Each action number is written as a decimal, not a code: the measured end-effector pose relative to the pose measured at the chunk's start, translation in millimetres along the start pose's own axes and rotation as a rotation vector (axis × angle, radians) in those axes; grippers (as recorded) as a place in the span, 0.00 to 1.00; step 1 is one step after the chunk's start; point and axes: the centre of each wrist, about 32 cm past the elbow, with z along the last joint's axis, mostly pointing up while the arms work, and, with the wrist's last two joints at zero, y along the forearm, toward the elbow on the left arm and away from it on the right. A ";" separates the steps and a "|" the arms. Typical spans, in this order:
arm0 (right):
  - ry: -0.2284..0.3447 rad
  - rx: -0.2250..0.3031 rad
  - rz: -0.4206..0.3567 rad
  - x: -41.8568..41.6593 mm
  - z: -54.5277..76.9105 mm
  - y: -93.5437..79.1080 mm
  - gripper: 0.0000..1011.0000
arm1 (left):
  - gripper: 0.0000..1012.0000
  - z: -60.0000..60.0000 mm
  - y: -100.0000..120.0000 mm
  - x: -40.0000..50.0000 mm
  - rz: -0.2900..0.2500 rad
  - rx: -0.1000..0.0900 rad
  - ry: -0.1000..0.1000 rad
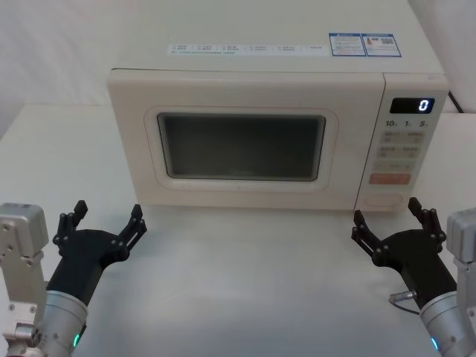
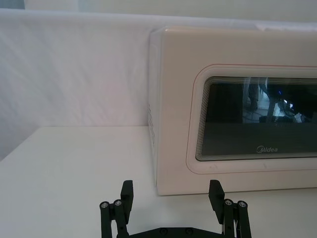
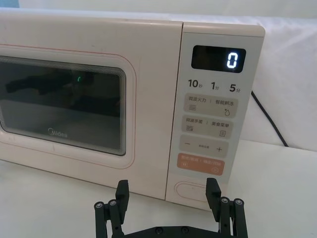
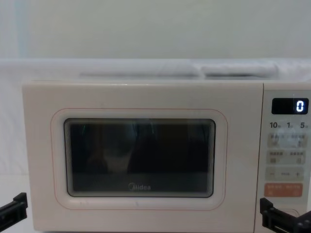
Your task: Press the button to open the microwave door with one hand; close the microwave door with the other hand.
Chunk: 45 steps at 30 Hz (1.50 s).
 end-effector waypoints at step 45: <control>0.000 0.000 0.000 0.0 0.0 0.0 0.99 | 0.99 0.0 0.0 0.0 0.000 0.000 0.000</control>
